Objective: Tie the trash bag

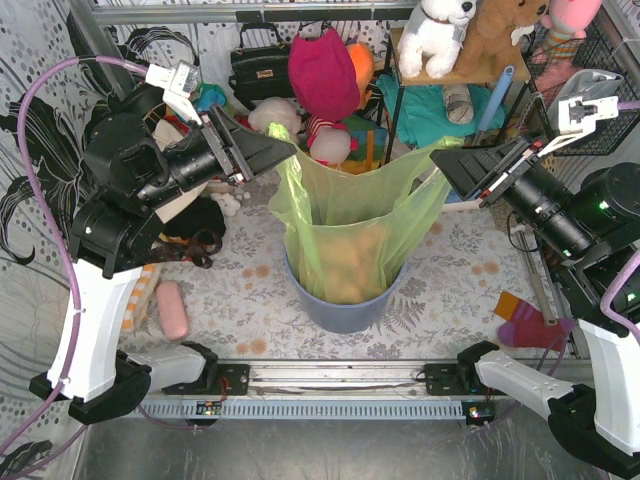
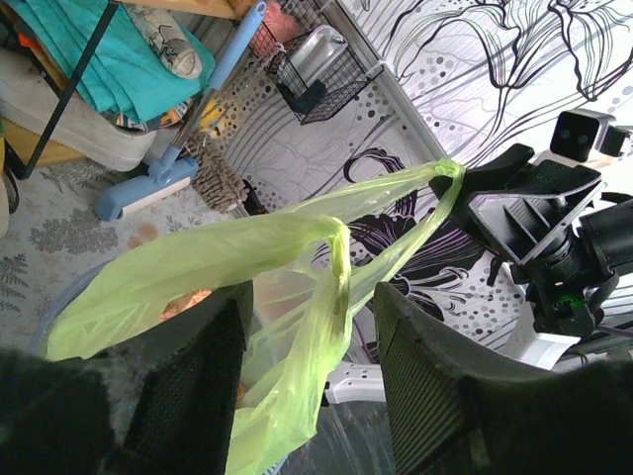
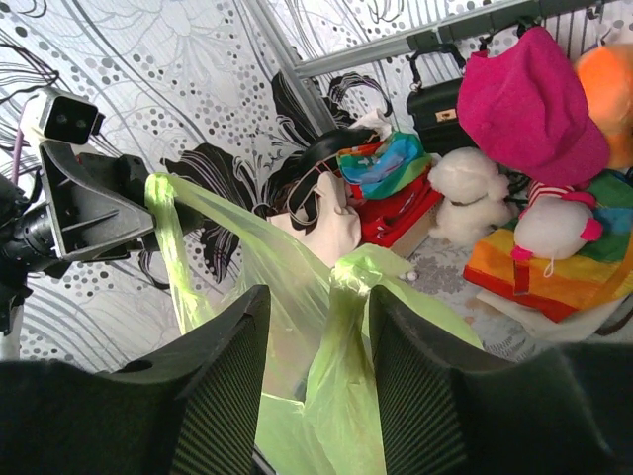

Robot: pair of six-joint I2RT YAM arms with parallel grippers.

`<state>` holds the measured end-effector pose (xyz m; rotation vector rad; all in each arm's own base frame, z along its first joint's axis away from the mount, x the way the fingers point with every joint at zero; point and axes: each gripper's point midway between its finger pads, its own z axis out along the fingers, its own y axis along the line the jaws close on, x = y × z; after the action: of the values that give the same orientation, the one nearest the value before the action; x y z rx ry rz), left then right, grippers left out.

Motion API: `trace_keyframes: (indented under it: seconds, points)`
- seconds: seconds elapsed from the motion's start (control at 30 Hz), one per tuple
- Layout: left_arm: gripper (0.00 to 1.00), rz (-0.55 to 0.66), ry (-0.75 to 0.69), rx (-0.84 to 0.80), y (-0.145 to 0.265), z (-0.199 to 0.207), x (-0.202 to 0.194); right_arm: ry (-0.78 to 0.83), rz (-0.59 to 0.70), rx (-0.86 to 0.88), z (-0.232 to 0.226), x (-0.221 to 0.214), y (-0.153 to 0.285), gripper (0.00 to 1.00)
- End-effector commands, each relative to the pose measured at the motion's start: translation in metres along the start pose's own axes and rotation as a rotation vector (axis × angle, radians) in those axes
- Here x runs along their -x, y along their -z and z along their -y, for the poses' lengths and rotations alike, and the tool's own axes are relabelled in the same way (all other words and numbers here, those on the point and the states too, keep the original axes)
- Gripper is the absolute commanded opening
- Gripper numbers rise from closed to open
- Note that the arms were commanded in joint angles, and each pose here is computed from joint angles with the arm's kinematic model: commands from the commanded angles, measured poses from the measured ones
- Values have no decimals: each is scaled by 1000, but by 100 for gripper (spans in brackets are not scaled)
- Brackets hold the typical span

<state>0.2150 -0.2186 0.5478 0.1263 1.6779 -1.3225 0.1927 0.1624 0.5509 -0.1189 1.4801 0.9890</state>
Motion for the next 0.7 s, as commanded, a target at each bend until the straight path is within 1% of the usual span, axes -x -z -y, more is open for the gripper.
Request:
trace_keyframes:
  seconds: [0.0, 0.23, 0.27, 0.33, 0.4, 0.43, 0.47, 0.57, 0.67]
  points:
    - [58, 41, -42, -26, 2, 8, 10, 24, 32, -28, 4, 8, 2, 45]
    - [44, 39, -38, -49, -1, 11, 12, 25, 39, -50, 8, 7, 4, 43]
    - [42, 38, -37, -53, -2, 12, 11, 27, 42, -56, 9, 8, 5, 40]
    - [38, 38, -36, -59, -1, 13, 11, 31, 48, -61, 9, 10, 7, 31]
    - [34, 39, -39, -71, -1, 15, 12, 29, 48, -58, 8, 10, 7, 15]
    - [28, 40, -41, -79, 0, 17, 12, 27, 46, -57, 8, 11, 6, 6]
    - [21, 38, -44, -91, 0, 20, 12, 25, 47, -54, 7, 12, 6, 0]
    - [0, 44, -67, -144, 5, 34, 15, 26, 57, -22, -3, 19, 4, 0]
    - [0, 48, -82, -236, 14, 57, 18, 28, 72, 53, -22, 33, -1, 0]
